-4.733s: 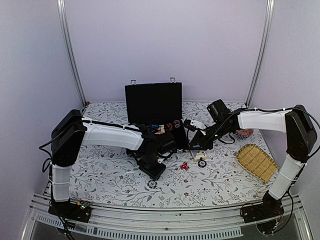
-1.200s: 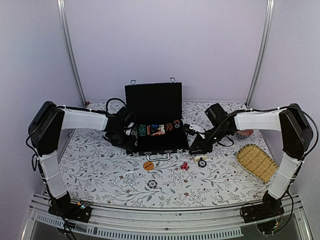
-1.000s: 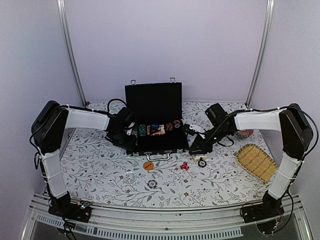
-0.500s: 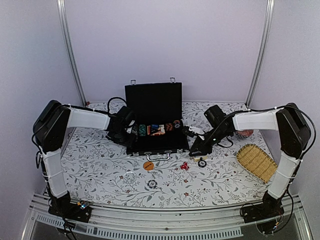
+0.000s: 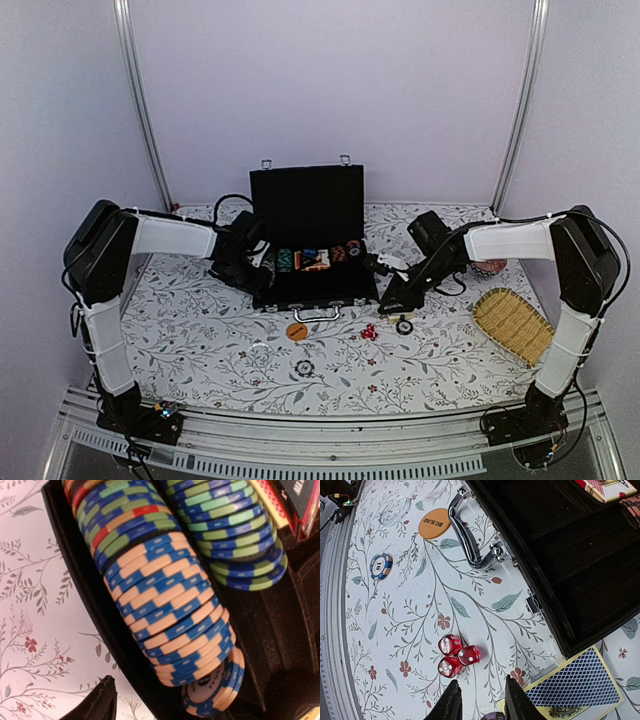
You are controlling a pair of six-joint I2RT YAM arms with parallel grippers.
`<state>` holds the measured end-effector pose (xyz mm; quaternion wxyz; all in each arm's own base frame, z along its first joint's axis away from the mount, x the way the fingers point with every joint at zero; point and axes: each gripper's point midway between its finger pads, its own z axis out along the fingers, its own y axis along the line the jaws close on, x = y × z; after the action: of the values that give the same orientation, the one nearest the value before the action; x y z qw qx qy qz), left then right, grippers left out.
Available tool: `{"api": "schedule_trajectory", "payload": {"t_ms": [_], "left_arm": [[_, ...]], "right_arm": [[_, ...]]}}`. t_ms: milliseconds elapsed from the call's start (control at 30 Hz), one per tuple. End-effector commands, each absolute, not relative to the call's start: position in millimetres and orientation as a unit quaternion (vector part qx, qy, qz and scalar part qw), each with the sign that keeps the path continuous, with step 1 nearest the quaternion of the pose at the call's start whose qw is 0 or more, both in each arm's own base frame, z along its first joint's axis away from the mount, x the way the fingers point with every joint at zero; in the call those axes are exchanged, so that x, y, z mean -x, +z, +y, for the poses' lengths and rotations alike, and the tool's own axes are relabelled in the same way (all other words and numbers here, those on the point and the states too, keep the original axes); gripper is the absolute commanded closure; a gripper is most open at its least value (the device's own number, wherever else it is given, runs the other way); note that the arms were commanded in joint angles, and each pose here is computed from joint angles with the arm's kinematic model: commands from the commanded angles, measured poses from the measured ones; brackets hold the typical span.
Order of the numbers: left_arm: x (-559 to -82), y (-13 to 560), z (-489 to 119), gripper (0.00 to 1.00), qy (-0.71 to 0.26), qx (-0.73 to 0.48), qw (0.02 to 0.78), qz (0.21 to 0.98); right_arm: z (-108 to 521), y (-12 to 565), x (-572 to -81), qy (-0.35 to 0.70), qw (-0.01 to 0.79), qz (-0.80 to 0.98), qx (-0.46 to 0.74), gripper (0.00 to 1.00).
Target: Pack up texas hold em set
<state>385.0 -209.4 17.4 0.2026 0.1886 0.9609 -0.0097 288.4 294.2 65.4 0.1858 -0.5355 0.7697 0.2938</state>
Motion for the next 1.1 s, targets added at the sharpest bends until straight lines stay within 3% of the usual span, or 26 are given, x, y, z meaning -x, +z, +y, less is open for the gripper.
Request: {"api": "schedule_trajectory", "payload": {"t_ms": [0, 567, 767, 1067], "left_arm": [[-373.3, 30.6, -194.2, 0.42, 0.005, -0.195, 0.179, 0.964], [-420.5, 26.4, -192.1, 0.44, 0.050, -0.170, 0.207, 0.962], [-413.3, 21.4, -193.9, 0.45, 0.042, -0.178, 0.183, 0.966], [-391.5, 69.3, -187.8, 0.44, 0.023, -0.170, 0.196, 0.965]], "right_arm": [[298.6, 68.2, -291.4, 0.303, 0.186, 0.764, 0.539, 0.69], [298.0, 65.8, -290.5, 0.303, 0.180, 0.765, 0.540, 0.69], [297.3, 64.4, -289.5, 0.302, 0.176, 0.765, 0.541, 0.69], [296.7, 57.4, -285.3, 0.308, 0.160, 0.767, 0.540, 0.69]]}}
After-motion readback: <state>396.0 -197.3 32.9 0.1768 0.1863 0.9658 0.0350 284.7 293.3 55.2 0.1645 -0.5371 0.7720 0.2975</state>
